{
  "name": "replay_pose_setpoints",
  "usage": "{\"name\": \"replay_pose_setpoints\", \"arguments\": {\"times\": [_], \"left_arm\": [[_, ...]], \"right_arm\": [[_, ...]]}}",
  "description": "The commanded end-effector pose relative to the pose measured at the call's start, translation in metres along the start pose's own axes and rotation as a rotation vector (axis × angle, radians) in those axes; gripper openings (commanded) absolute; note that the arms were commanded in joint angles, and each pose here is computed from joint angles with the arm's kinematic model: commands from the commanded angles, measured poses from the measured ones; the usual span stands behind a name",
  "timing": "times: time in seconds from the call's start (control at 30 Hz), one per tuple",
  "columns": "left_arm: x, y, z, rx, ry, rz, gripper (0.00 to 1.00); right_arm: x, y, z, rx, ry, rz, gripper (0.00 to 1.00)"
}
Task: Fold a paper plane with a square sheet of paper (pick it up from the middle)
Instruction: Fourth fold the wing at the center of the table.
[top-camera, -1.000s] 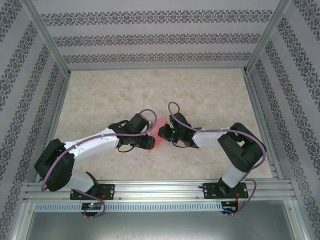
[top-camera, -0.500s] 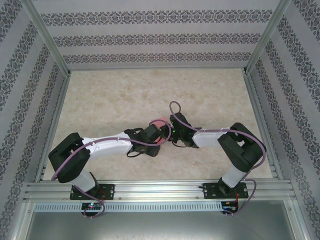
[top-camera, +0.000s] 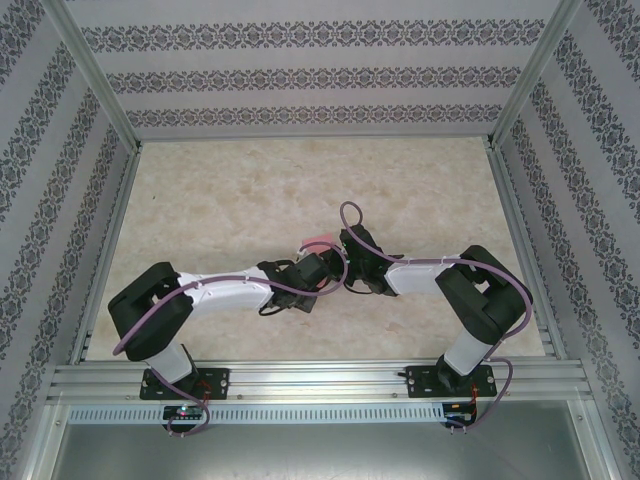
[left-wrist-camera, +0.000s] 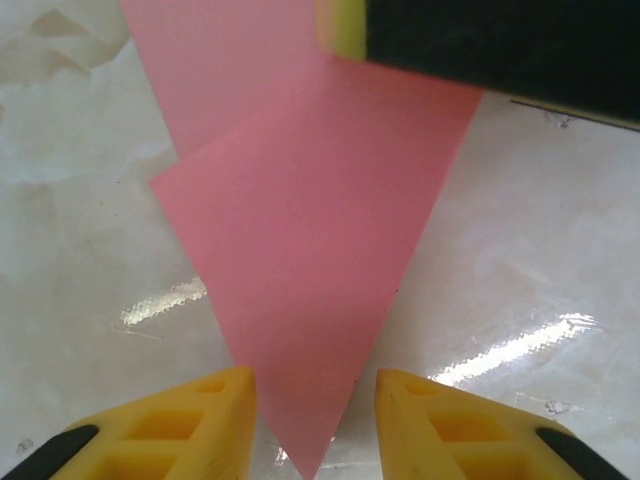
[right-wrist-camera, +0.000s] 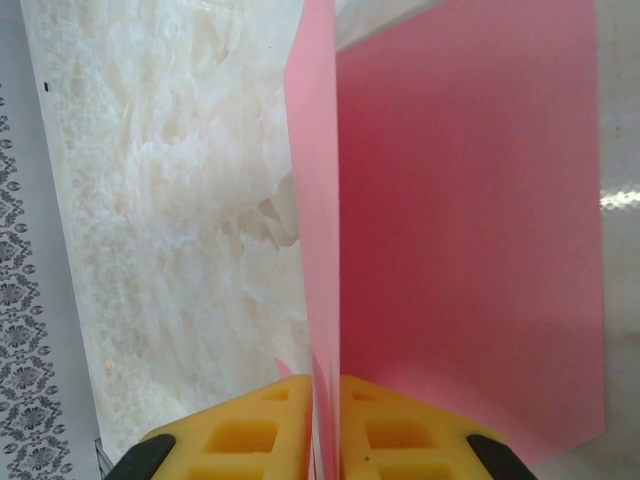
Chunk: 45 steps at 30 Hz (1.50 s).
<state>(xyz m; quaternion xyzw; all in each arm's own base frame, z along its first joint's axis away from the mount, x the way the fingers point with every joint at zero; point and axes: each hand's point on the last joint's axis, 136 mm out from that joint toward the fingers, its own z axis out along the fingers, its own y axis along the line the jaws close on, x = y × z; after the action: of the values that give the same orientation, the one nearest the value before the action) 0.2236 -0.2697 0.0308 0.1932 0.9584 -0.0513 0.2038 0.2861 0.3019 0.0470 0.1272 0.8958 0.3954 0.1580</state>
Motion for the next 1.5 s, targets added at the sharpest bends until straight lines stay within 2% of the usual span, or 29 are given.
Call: {"name": "replay_pose_setpoints", "arguments": {"times": [0.0,0.23,0.67,0.93,1.13,1.3,1.47], "left_arm": [[-0.015,-0.015,-0.002,0.020,-0.054,-0.001,0.34],[-0.014,-0.010,-0.003,-0.015,-0.060,0.005,0.25],[-0.014,-0.001,-0.003,-0.062,-0.070,0.013,0.15],[-0.014,0.006,-0.006,-0.080,-0.086,0.009,0.06],[-0.016,0.004,-0.009,0.042,-0.101,-0.047,0.03],[-0.017,-0.004,-0.016,0.222,-0.113,-0.100,0.03],[-0.018,-0.004,-0.018,0.366,-0.106,-0.158,0.03]], "right_arm": [[-0.007,0.009,0.001,-0.031,-0.016,0.004,0.14],[-0.008,0.008,0.000,-0.031,-0.016,0.006,0.16],[-0.010,0.009,0.000,-0.030,-0.009,0.003,0.18],[-0.014,0.011,-0.006,-0.026,-0.023,-0.008,0.24],[-0.020,0.009,-0.028,0.007,-0.065,-0.040,0.37],[-0.027,0.011,-0.053,0.031,-0.124,-0.092,0.54],[-0.031,0.015,-0.068,0.028,-0.162,-0.140,0.56]]}}
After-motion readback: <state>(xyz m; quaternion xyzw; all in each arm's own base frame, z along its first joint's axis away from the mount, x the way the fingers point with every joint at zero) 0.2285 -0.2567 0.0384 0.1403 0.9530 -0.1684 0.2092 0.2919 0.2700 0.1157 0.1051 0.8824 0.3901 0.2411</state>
